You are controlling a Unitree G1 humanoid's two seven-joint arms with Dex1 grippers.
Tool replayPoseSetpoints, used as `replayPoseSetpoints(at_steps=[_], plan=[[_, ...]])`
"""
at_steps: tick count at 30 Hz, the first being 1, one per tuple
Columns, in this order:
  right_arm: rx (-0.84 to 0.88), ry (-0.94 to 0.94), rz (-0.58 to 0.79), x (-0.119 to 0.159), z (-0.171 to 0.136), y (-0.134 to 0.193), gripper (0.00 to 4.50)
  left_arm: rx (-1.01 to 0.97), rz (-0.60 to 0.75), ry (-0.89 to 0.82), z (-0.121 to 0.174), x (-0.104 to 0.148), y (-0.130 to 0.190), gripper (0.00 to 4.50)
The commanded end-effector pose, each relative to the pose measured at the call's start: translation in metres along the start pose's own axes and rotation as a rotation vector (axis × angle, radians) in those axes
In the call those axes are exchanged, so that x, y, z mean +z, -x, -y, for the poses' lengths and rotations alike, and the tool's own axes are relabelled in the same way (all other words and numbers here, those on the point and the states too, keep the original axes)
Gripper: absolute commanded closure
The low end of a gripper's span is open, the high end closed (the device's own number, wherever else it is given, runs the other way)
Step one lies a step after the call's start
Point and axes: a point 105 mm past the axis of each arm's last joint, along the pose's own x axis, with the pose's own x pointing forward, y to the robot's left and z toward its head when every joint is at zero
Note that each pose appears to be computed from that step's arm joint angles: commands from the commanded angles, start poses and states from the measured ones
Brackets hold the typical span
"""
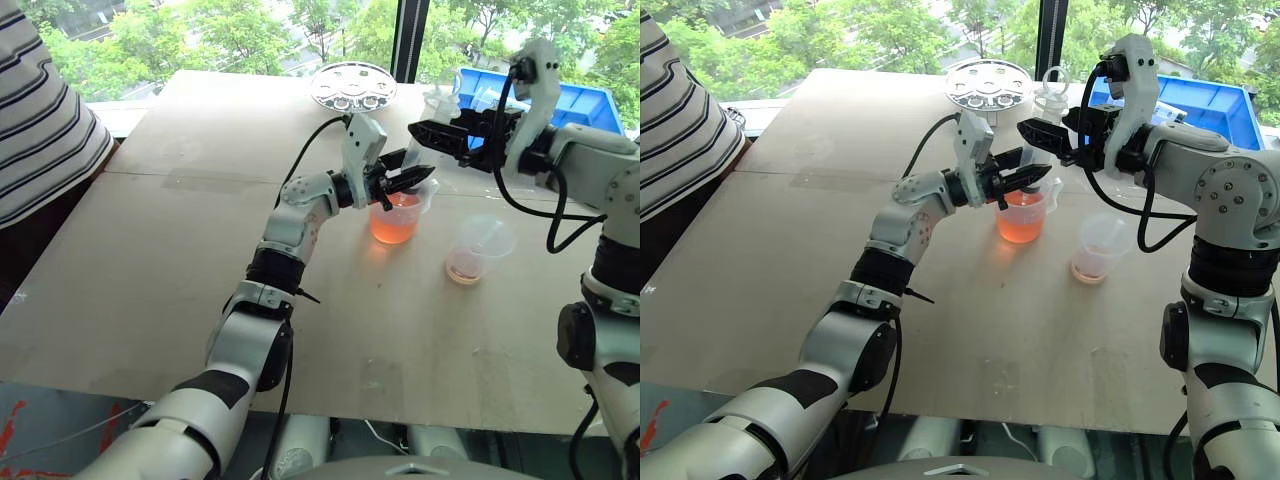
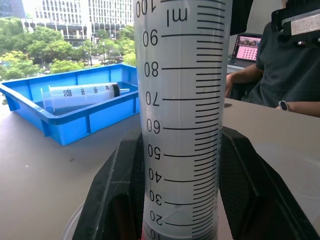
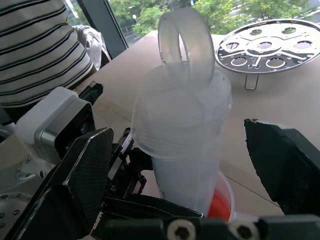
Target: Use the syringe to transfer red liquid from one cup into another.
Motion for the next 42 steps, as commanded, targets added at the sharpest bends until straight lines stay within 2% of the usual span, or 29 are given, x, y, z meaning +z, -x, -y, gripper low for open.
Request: replayPoseSetpoints(at_steps=[1, 2, 3, 5, 6, 7, 8, 10, 14, 16, 17, 18, 19, 28, 29, 31, 33, 34, 37, 42], plan=[[-0.017, 0.003, 0.078, 0.013, -0.002, 0.004, 0.0, -0.017, 0.059, -0.057, 0.003, 0.023, -0.005, 3.1], [-0.024, -0.002, 0.084, 0.014, 0.0, 0.004, 0.51, -0.02, 0.058, -0.056, 0.004, 0.023, -0.004, 3.1], [-0.028, -0.005, 0.087, 0.014, 0.0, 0.003, 0.79, -0.024, 0.057, -0.055, 0.004, 0.023, -0.004, 3.1], [-0.036, -0.006, 0.093, 0.015, 0.002, 0.003, 1.79, -0.042, 0.056, -0.044, 0.006, 0.023, -0.004, 3.1], [-0.037, -0.006, 0.094, 0.015, 0.002, 0.002, 2.27, -0.047, 0.056, -0.041, 0.006, 0.023, -0.003, 2.6], [-0.036, -0.004, 0.095, 0.015, 0.002, 0.002, 2.48, -0.047, 0.055, -0.041, 0.006, 0.024, -0.003, 2.1], [-0.034, -0.002, 0.096, 0.015, 0.001, 0.002, 2.85, -0.045, 0.054, -0.041, 0.006, 0.024, -0.003, 1.83], [-0.031, 0.002, 0.095, 0.016, 0.001, 0.002, 2.91, -0.03, 0.042, -0.053, 0.004, 0.026, -0.003, 0.92], [-0.025, 0.034, 0.096, 0.016, -0.003, 0.0, 2.92, -0.018, 0.043, -0.035, 0.0, 0.039, -0.005, 0.89], [-0.016, 0.064, 0.093, 0.015, -0.006, -0.001, 2.93, -0.027, 0.044, -0.018, 0.001, 0.047, -0.007, 1.61], [-0.014, 0.073, 0.094, 0.015, -0.007, -0.002, 2.93, -0.027, 0.039, -0.024, 0.001, 0.05, -0.008, 1.61], [-0.012, 0.078, 0.095, 0.015, -0.008, -0.002, 2.93, -0.021, 0.032, -0.025, 0.0, 0.052, -0.009, 2.23], [-0.011, 0.085, 0.096, 0.015, -0.008, -0.002, 2.93, -0.012, 0.022, -0.03, -0.001, 0.053, -0.01, 2.57], [-0.008, 0.156, 0.096, 0.013, -0.01, -0.004, 2.93, 0.008, -0.005, -0.025, -0.001, 0.058, -0.012, 2.63], [-0.002, 0.168, 0.095, 0.013, -0.011, -0.004, 2.93, 0.001, -0.006, -0.02, 0.0, 0.057, -0.012, 2.9], [0.027, 0.186, 0.075, 0.009, -0.014, -0.003, 2.93, -0.001, -0.012, -0.025, 0.001, 0.053, -0.011, 2.96], [0.069, 0.198, 0.06, 0.007, -0.017, 0.001, 1.88, 0.01, -0.017, -0.034, -0.001, 0.049, -0.009, 2.96], [0.077, 0.199, 0.058, 0.007, -0.018, 0.002, 1.49, 0.014, -0.018, -0.037, -0.001, 0.048, -0.009, 3.0], [0.051, 0.233, 0.044, 0.008, -0.012, 0.008, 0.08, 0.024, -0.038, -0.063, -0.005, 0.04, -0.006, 3.11], [0.104, 0.233, 0.041, 0.019, -0.015, 0.024, 0.08, 0.03, -0.075, -0.101, -0.011, 0.021, 0.002, 3.11]])
